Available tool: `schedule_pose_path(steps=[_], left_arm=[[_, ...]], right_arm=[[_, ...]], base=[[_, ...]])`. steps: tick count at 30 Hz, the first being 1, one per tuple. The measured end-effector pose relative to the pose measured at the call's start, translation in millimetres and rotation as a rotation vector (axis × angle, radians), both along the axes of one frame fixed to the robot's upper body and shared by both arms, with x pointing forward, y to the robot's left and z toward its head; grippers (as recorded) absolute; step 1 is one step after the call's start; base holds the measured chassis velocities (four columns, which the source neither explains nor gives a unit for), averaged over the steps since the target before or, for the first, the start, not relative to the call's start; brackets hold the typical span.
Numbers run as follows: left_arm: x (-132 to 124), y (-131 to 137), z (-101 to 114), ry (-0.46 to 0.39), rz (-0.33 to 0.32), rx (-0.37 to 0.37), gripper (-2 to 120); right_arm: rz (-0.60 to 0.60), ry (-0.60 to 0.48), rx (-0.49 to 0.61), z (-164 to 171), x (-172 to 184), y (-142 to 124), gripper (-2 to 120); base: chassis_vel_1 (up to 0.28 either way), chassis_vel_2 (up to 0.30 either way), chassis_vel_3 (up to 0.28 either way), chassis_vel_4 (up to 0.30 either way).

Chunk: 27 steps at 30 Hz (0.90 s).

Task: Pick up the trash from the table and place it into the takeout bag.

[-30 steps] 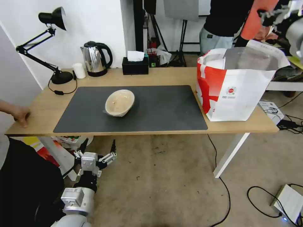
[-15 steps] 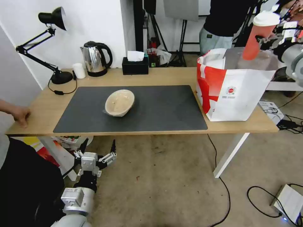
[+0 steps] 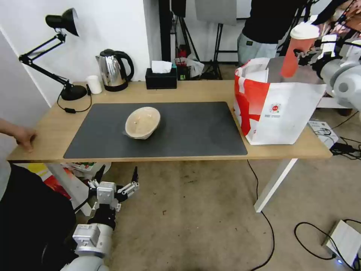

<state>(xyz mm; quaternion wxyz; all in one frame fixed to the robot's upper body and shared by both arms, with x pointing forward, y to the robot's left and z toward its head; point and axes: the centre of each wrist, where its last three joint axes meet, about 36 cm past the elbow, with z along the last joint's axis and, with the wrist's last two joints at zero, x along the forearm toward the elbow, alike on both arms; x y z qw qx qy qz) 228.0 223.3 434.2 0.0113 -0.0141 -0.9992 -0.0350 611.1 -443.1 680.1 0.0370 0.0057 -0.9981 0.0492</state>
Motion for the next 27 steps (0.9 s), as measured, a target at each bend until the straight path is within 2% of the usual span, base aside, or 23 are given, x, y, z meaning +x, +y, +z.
schedule_pose_path(steps=[12,19,22,23,26,27], left_arm=[[0,0,0,0.000,0.000,0.000,100],[0,0,0,0.000,0.000,0.000,100],[0,0,0,0.000,0.000,0.000,100],[0,0,0,0.000,0.000,0.000,100],[0,0,0,0.000,0.000,0.000,100],[0,0,0,0.000,0.000,0.000,100]], right_arm=[[-0.020,0.069,-0.017,-34,40,19,3],[-0.059,0.129,-0.068,-47,48,22,3],[-0.075,0.204,-0.118,-44,46,33,18],[-0.075,0.204,-0.118,-44,46,33,18],[-0.117,0.296,-0.194,-33,44,44,32],[-0.117,0.296,-0.194,-33,44,44,32]], base=[[0.000,0.000,0.000,0.000],[0.000,0.000,0.000,0.000],[0.000,0.000,0.000,0.000],[0.000,0.000,0.000,0.000],[0.000,0.000,0.000,0.000],[0.000,0.000,0.000,0.000]])
